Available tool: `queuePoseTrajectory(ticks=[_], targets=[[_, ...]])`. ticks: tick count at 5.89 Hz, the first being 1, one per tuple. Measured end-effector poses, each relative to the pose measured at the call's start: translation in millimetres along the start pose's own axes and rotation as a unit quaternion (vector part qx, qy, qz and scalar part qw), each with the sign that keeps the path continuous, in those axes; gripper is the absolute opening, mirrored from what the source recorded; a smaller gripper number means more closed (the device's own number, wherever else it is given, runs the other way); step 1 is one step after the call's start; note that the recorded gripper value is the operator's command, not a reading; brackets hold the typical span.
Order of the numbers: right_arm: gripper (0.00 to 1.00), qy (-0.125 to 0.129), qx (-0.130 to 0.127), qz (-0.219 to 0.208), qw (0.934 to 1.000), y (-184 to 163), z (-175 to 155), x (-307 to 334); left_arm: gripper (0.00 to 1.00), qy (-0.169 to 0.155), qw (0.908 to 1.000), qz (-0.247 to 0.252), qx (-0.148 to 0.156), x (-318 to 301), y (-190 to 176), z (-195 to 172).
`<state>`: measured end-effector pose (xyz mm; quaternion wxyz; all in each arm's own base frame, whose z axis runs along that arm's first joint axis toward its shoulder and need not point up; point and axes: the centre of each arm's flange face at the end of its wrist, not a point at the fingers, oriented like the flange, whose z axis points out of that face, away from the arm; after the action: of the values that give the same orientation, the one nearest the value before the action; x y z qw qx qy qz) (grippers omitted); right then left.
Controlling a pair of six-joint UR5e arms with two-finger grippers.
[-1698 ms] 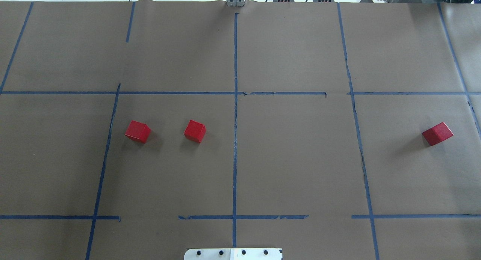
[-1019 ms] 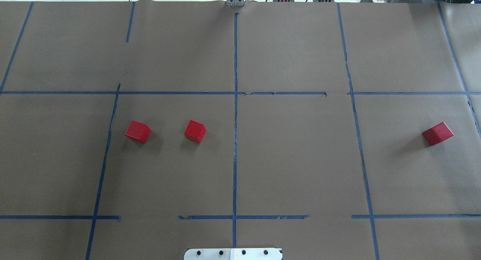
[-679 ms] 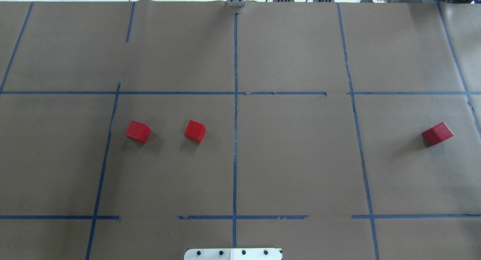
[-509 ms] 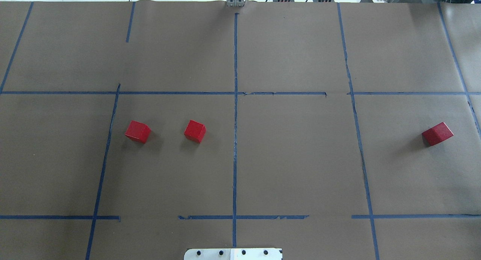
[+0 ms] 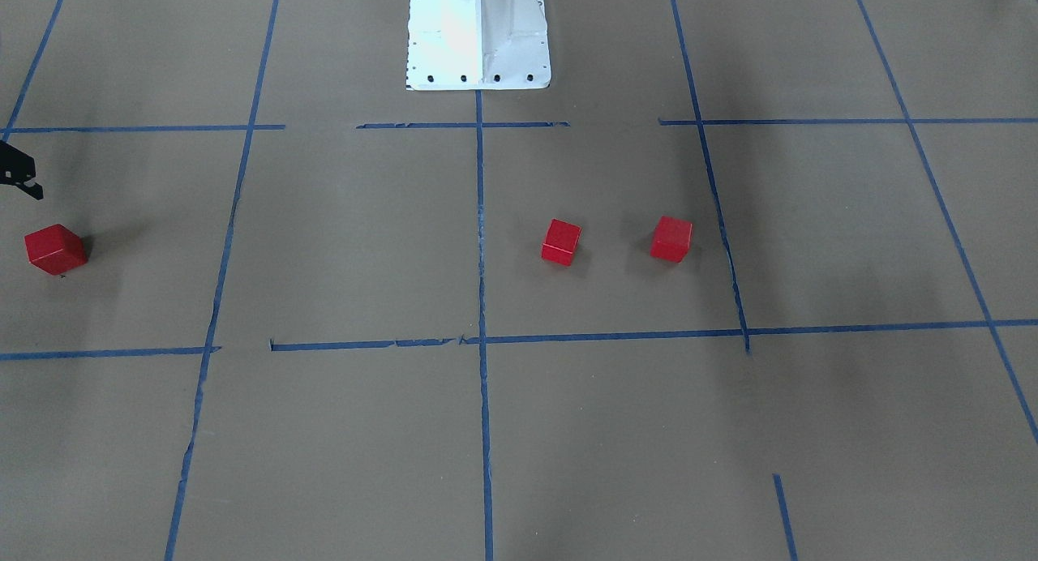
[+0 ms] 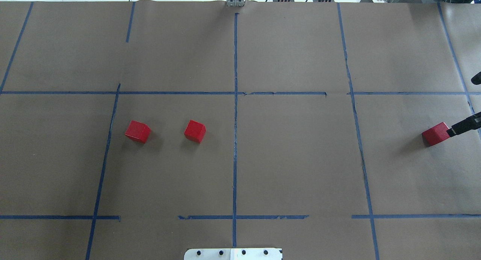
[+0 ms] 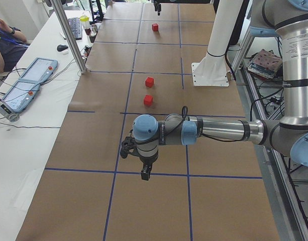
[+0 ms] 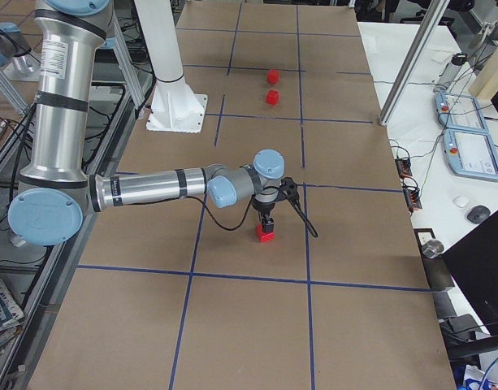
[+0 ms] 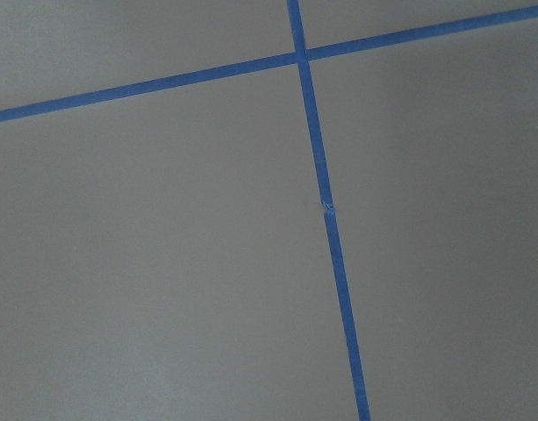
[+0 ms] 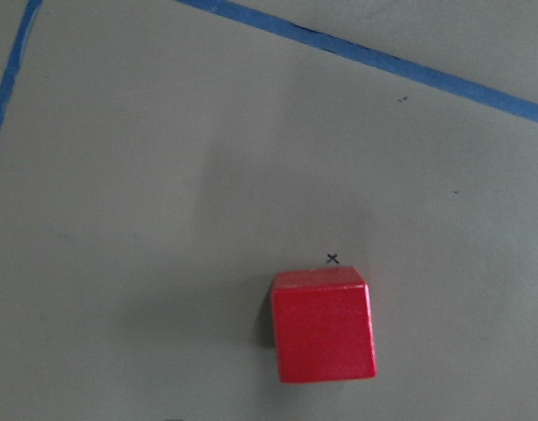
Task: Form red blocks into L shape at center
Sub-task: 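Lower the right gripper onto the lone red cube and grasp it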
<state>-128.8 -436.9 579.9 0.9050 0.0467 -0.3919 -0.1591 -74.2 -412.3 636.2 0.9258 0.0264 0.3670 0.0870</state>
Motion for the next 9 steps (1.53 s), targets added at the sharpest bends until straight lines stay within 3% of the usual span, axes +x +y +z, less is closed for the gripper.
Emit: queuePoseTrajectory(ticks=[5, 6, 7, 8, 9], targets=[[0.99, 0.028, -0.040, 0.001, 0.9988, -32, 63, 10, 1.00, 0.000, 1.0000, 0.000, 0.000, 0, 0, 0], [0.95, 0.033, -0.047, -0.002, 0.9983, -35, 74, 9, 1.00, 0.001, 1.0000, 0.000, 0.000, 0, 0, 0], [0.71, 0.039, -0.054, -0.009, 0.9977, -35, 83, 4, 1.00, 0.001, 1.0000, 0.000, 0.000, 0, 0, 0], [0.35, 0.043, -0.058, -0.014, 0.9973, -34, 88, 1, 1.00, 0.000, 1.0000, 0.000, 0.000, 0, 0, 0], [0.19, 0.044, -0.058, -0.017, 0.9972, -34, 89, -1, 1.00, 0.000, 1.0000, 0.000, 0.001, 0, 0, 0]])
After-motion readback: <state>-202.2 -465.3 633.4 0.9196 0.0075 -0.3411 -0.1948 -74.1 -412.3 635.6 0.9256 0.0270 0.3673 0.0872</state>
